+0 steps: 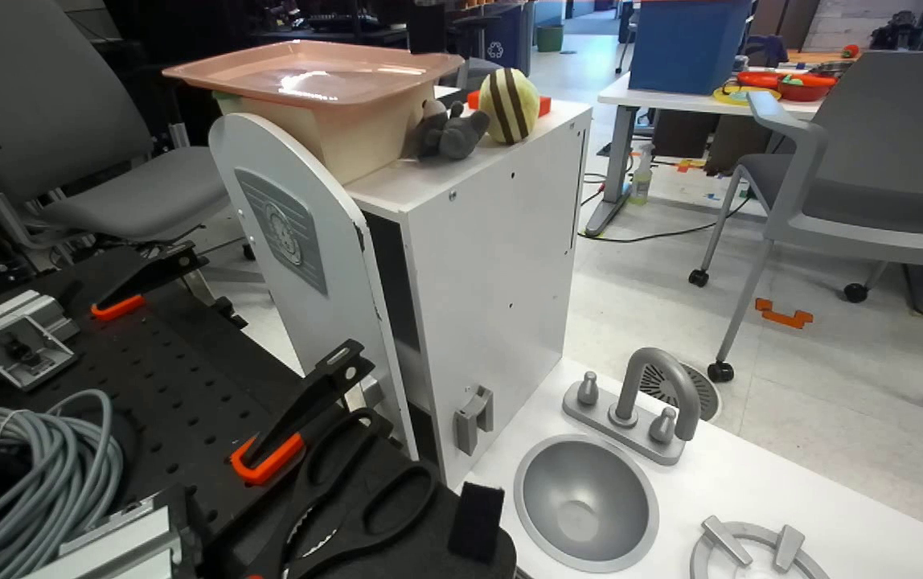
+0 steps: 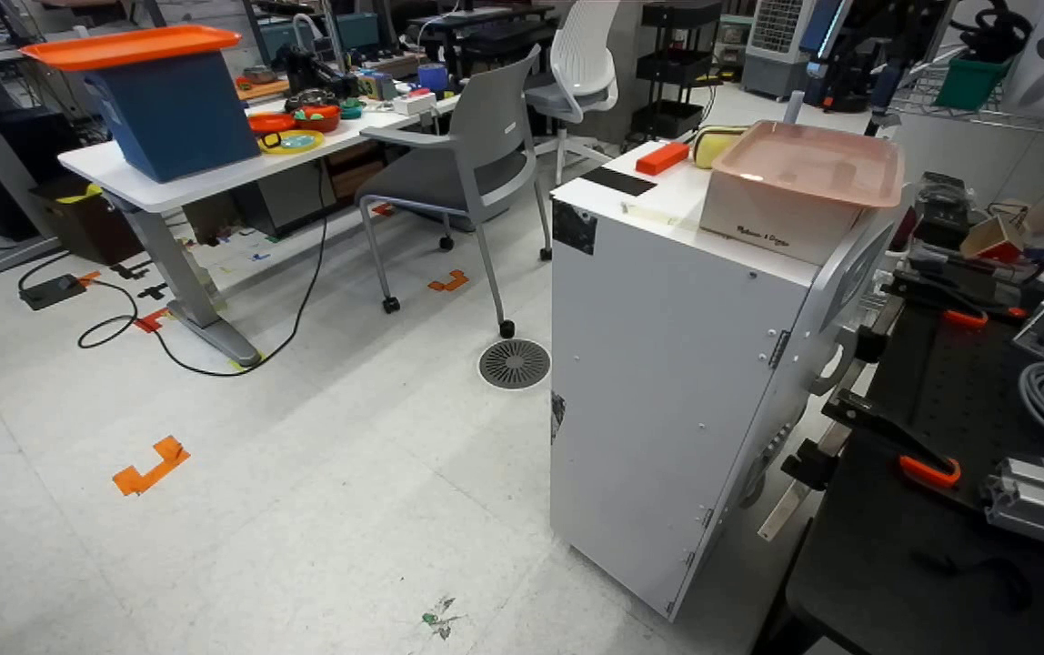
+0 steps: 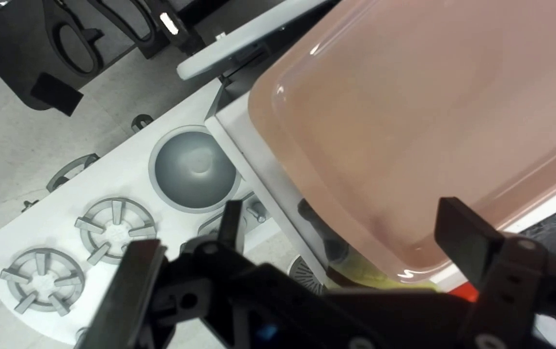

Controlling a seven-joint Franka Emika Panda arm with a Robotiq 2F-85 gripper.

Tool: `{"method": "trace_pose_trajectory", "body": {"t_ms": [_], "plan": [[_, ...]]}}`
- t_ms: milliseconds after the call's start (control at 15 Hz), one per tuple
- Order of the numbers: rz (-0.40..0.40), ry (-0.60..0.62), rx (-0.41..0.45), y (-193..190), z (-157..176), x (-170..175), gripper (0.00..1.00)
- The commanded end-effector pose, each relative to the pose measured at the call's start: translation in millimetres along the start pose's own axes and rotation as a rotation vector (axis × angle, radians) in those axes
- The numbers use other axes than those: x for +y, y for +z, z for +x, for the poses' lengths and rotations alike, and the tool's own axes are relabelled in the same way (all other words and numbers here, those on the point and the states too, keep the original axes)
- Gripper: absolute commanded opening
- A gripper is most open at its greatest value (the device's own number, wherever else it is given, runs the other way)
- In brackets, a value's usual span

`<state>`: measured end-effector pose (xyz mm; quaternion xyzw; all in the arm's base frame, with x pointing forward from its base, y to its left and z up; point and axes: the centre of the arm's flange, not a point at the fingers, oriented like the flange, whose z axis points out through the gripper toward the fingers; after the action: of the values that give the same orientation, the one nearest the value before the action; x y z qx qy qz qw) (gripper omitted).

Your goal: Pick up the tray

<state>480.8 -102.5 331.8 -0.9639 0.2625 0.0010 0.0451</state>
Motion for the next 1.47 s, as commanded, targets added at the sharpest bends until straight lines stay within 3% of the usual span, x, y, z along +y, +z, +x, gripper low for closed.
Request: {"method": "trace_pose_trajectory", "body": {"t_ms": [0, 67, 800, 1400], "plan": [[0.039, -0.012, -0.042, -9, -7, -2, 1.00], [0.016, 0.001, -0.016, 1, -2, -1, 1.00], [0.017, -0.002, -0.058, 7, -2, 3, 1.00], [-0.004, 0.004, -0.034, -10, -9, 3, 1.00]]}}
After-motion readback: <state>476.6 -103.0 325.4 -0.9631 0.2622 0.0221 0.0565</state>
